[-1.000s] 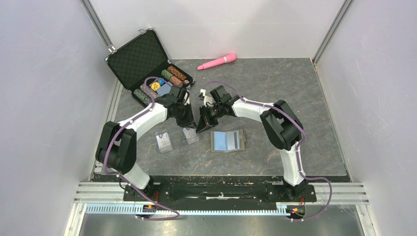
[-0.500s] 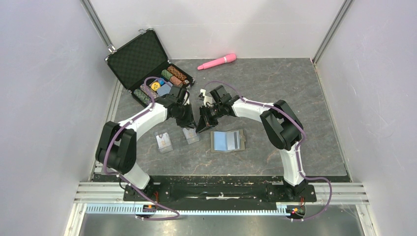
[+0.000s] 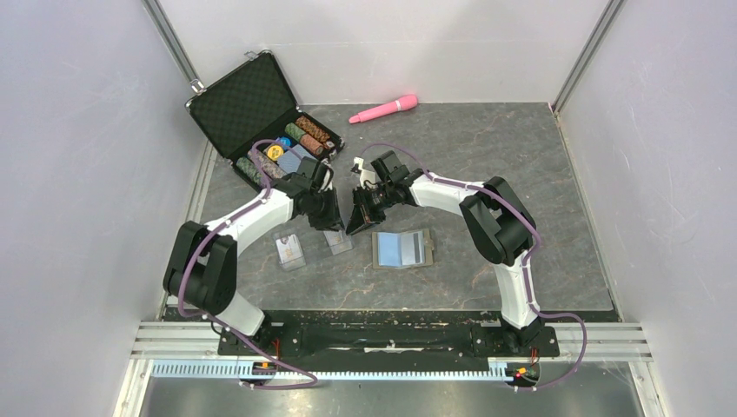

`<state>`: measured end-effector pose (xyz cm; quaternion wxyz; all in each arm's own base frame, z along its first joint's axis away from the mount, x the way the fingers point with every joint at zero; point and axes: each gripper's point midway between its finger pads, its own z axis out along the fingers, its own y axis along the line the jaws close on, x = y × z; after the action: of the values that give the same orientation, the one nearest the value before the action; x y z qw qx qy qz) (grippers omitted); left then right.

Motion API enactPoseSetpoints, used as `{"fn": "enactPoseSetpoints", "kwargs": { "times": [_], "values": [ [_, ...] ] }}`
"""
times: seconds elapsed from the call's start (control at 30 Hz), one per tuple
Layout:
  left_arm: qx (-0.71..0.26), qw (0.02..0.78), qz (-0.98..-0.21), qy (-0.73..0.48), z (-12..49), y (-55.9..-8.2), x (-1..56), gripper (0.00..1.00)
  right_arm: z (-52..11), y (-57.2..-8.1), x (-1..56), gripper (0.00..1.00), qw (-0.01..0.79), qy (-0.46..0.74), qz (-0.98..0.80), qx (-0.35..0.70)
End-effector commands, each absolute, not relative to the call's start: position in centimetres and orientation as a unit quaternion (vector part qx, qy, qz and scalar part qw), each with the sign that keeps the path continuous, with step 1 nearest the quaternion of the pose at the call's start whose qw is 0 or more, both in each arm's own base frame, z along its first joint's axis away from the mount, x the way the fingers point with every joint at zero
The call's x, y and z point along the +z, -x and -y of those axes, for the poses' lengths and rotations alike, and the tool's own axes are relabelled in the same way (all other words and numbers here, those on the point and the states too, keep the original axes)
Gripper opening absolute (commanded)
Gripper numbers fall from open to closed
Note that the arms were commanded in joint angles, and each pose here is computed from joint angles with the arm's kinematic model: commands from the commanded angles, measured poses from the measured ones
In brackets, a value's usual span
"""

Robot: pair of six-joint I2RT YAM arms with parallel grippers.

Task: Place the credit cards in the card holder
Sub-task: Pick up the credit card from the storage box.

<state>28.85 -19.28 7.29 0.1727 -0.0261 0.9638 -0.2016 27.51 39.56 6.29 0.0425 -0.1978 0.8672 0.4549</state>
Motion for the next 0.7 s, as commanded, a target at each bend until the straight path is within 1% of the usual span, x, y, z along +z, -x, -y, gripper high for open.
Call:
{"fn": "enactPoseSetpoints", "kwargs": {
  "times": [0.0,0.1,0.17,0.23,0.33,0.43,0.47,0.6,0.67],
  "values": [
    [-0.147,0.156,-0.977,0.018,16.9,-26.9,5.8,0.30,-39.6,-25.5,5.8,0.13,0.017,0.217,-0.864,0.454],
    [-0.148,0.155,-0.977,0.017,16.9,-26.8,5.7,0.29,-39.6,-25.5,5.8,0.13,0.017,0.217,-0.864,0.454],
    [-0.149,0.155,-0.977,0.017,16.9,-26.7,5.6,0.28,-39.6,-25.4,5.7,0.13,0.017,0.217,-0.864,0.453],
    [-0.154,0.153,-0.976,0.019,17.1,-26.7,5.4,0.21,-39.5,-25.4,5.7,0.13,0.017,0.217,-0.864,0.453],
    [-0.162,0.153,-0.975,0.022,17.4,-26.8,5.6,0.03,-39.6,-25.5,5.9,0.13,0.021,0.218,-0.864,0.453],
    [-0.171,0.172,-0.970,0.023,17.6,-27.3,6.9,0.02,-39.6,-26.1,6.7,0.14,0.036,0.222,-0.862,0.454],
    [-0.175,0.181,-0.967,0.023,17.7,-27.5,7.7,0.02,-39.6,-26.5,7.3,0.17,0.047,0.223,-0.860,0.456],
    [-0.191,0.212,-0.958,0.014,17.8,-27.8,10.7,0.02,-39.2,-28.6,10.2,0.39,0.103,0.223,-0.853,0.460],
    [-0.197,0.230,-0.953,0.012,17.8,-27.8,12.3,0.02,-38.8,-29.5,11.8,0.48,0.133,0.220,-0.846,0.467]
  ]
}}
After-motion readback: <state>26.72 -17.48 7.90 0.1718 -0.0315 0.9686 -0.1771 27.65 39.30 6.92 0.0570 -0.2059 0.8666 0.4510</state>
